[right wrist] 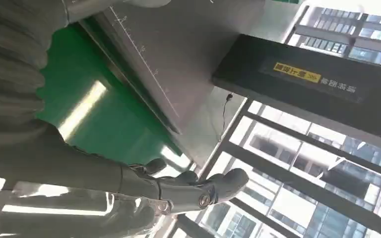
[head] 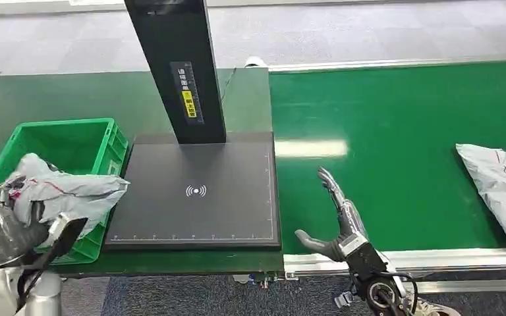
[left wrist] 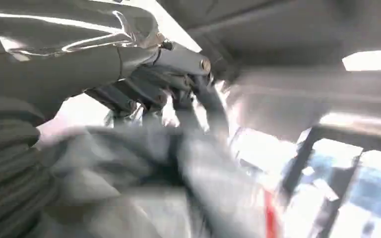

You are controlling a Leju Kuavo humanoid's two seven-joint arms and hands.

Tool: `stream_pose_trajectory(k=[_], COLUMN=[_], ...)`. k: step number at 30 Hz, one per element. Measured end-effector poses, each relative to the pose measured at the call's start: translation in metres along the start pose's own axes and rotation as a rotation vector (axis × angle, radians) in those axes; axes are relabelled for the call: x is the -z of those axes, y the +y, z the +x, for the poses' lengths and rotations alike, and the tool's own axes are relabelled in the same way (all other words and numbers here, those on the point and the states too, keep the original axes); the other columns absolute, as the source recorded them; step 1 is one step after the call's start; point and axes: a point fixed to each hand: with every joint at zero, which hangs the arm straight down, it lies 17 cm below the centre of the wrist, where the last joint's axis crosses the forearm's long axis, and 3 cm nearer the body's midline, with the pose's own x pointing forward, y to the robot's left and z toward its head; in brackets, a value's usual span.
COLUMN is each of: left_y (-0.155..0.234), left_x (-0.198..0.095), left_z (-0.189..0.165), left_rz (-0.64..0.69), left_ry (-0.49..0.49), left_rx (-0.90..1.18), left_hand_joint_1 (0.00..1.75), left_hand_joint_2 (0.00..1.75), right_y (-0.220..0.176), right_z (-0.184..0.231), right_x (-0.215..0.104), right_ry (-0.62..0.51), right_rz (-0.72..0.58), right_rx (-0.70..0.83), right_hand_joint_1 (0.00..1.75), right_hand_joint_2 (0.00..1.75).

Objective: Moved the parcel from conveyor to table for the left to box.

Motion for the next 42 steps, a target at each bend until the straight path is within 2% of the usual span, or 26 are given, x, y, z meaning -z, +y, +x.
stream_pose_trajectory(k=[7, 15, 20, 27, 30, 33, 37, 40, 42], left_y=[-0.013, -0.022, 0.008, 0.117, 0.166, 0.193, 0.199, 0.182, 0.169], left_x=[-0.007, -0.014, -0.013, 0.003, 0.011, 0.011, 0.014, 0.017, 0.018], left_z=[-0.010, -0.037, -0.038, -0.035, -0.023, -0.010, 0.014, 0.041, 0.062], left_rz=[-0.023, -0.030, 0.097, 0.433, 0.572, 0.644, 0.665, 0.609, 0.561], left_ry=[0.027, 0.166, 0.133, 0.148, 0.114, 0.084, 0.039, -0.010, -0.045], left_rx=[-0.027, -0.073, -0.140, -0.209, -0.237, -0.281, -0.400, -0.517, -0.600], left_hand_joint_1=[0.00, 0.00, 0.00, 0.00, 0.00, 0.00, 0.00, 0.00, 0.00], left_hand_joint_2=[1.75, 1.75, 1.75, 1.75, 1.75, 1.75, 1.75, 1.75, 1.75], right_y=[0.005, 0.008, 0.012, 0.016, 0.017, 0.017, 0.014, -0.001, -0.002], right_z=[-0.003, -0.005, -0.006, -0.004, -0.004, -0.004, -0.004, -0.006, -0.005], right_x=[-0.004, -0.006, -0.007, -0.006, -0.007, -0.007, -0.006, -0.004, -0.002], right_ry=[0.014, 0.025, 0.029, 0.017, 0.014, 0.013, 0.013, 0.030, 0.025], right_rz=[0.010, 0.020, 0.024, 0.029, 0.029, 0.027, 0.014, -0.060, -0.051], right_rx=[-0.005, -0.015, -0.015, -0.010, -0.008, -0.006, 0.002, 0.025, 0.020], right_hand_joint_1=[0.00, 0.00, 0.00, 0.00, 0.00, 0.00, 0.00, 0.00, 0.00], right_hand_joint_2=[1.75, 1.75, 1.75, 1.75, 1.75, 1.75, 1.75, 1.75, 1.75])
